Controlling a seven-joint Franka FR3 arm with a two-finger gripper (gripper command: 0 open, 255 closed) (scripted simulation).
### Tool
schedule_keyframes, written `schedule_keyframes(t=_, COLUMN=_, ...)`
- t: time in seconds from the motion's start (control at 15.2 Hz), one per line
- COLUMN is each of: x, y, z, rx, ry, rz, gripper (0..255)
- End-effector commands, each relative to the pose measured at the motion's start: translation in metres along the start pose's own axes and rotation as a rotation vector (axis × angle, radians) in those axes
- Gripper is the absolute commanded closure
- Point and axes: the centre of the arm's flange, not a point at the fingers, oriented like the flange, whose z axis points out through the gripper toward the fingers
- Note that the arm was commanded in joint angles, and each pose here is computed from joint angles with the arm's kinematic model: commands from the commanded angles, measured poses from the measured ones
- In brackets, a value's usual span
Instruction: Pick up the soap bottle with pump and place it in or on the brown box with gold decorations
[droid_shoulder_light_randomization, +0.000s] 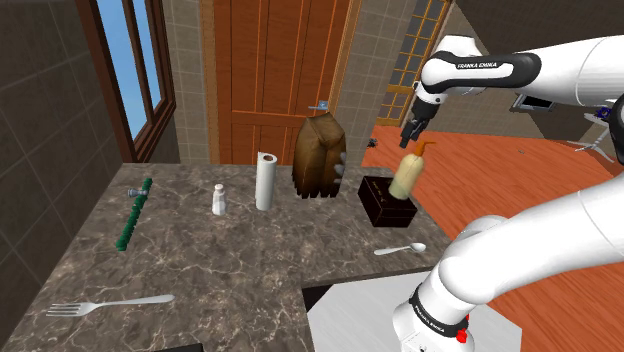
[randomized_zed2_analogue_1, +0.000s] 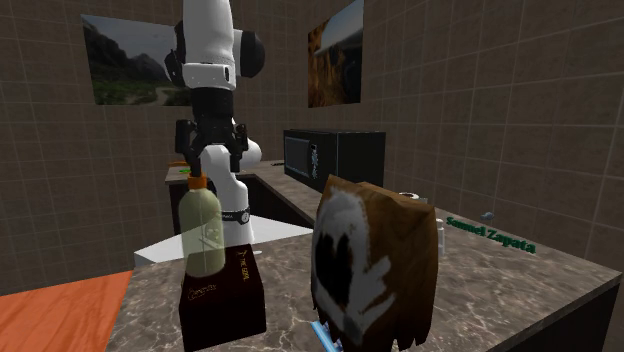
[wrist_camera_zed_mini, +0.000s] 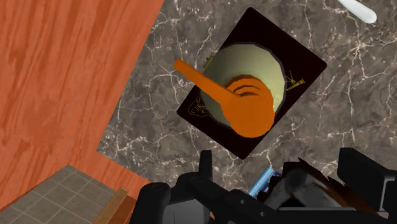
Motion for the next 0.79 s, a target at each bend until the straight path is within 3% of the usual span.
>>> schedule_keyframes(t=0.0, x=0.000, y=0.000, z=-0.013, rx=0.000, ry=0.000, rz=0.000, gripper=0)
schedule_keyframes(t=0.2, x=0.000, y=0.000, z=-0.050, rx=0.000, ry=0.000, rz=0.000, gripper=0)
schedule_keyframes(t=0.73, x=0.000, y=0.000, z=-0.050, rx=0.000, ry=0.000, rz=0.000, gripper=0)
